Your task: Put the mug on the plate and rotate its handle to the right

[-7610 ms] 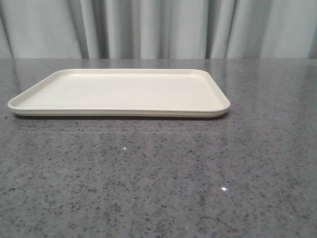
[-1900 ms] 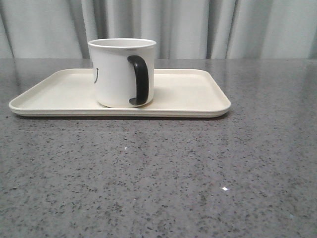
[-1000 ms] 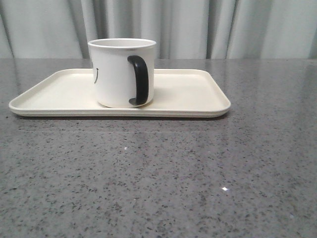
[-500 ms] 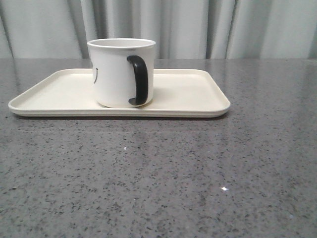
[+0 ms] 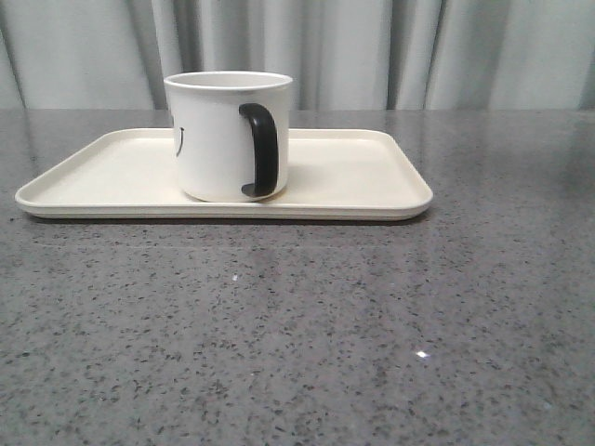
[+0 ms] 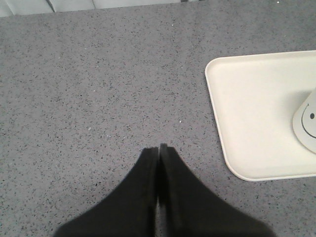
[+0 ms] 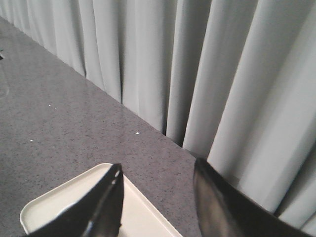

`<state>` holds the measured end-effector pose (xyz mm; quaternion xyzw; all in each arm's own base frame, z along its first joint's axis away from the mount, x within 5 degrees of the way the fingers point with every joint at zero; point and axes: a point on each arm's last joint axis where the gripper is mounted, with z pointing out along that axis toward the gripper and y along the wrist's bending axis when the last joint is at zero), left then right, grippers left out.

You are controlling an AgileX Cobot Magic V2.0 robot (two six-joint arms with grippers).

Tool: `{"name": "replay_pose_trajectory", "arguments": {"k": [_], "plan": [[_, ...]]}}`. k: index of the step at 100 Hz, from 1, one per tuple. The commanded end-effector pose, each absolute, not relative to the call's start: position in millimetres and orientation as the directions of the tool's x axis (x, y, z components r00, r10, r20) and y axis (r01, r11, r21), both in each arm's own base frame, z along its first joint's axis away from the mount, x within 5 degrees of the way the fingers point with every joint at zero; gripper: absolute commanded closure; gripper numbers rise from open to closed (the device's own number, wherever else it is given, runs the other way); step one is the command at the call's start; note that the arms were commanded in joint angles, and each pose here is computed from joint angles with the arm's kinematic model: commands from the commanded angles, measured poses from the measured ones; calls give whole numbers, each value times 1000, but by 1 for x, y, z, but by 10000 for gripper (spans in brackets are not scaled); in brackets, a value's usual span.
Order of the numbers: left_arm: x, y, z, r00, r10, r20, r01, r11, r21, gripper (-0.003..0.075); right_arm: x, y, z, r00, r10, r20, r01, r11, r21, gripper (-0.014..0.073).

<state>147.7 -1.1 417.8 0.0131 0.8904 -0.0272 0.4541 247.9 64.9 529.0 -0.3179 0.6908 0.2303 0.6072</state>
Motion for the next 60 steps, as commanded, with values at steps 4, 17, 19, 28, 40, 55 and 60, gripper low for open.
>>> {"name": "replay_pose_trajectory", "arguments": {"k": [4, 17, 19, 28, 40, 55, 60], "plan": [[147, -1, 432, -503, -13, -864, 44, 998, -41, 740, 256, 81, 546, -7, -112, -994, -754, 653, -68, 247], [147, -1, 432, -503, -13, -864, 44, 998, -41, 740, 277, 105, 531, -40, -184, -982, -769, 634, -87, 247], [147, -1, 432, -503, -13, -864, 44, 998, -41, 740, 279, 109, 529, -44, -194, -980, -772, 630, -89, 247], [147, -1, 432, -504, -13, -863, 44, 998, -41, 740, 292, 121, 515, -79, -251, -965, -768, 632, -101, 247], [147, -1, 432, -506, -13, -863, 45, 998, -41, 740, 305, 136, 496, -142, -291, -946, -783, 618, -72, 247], [147, -1, 431, -515, -12, -857, 46, 998, -42, 740, 319, 151, 474, -204, -342, -917, -801, 597, -44, 247], [146, -1, 431, -517, -12, -856, 46, 998, -42, 740, 323, 156, 466, -223, -363, -905, -810, 586, -36, 247]]}}
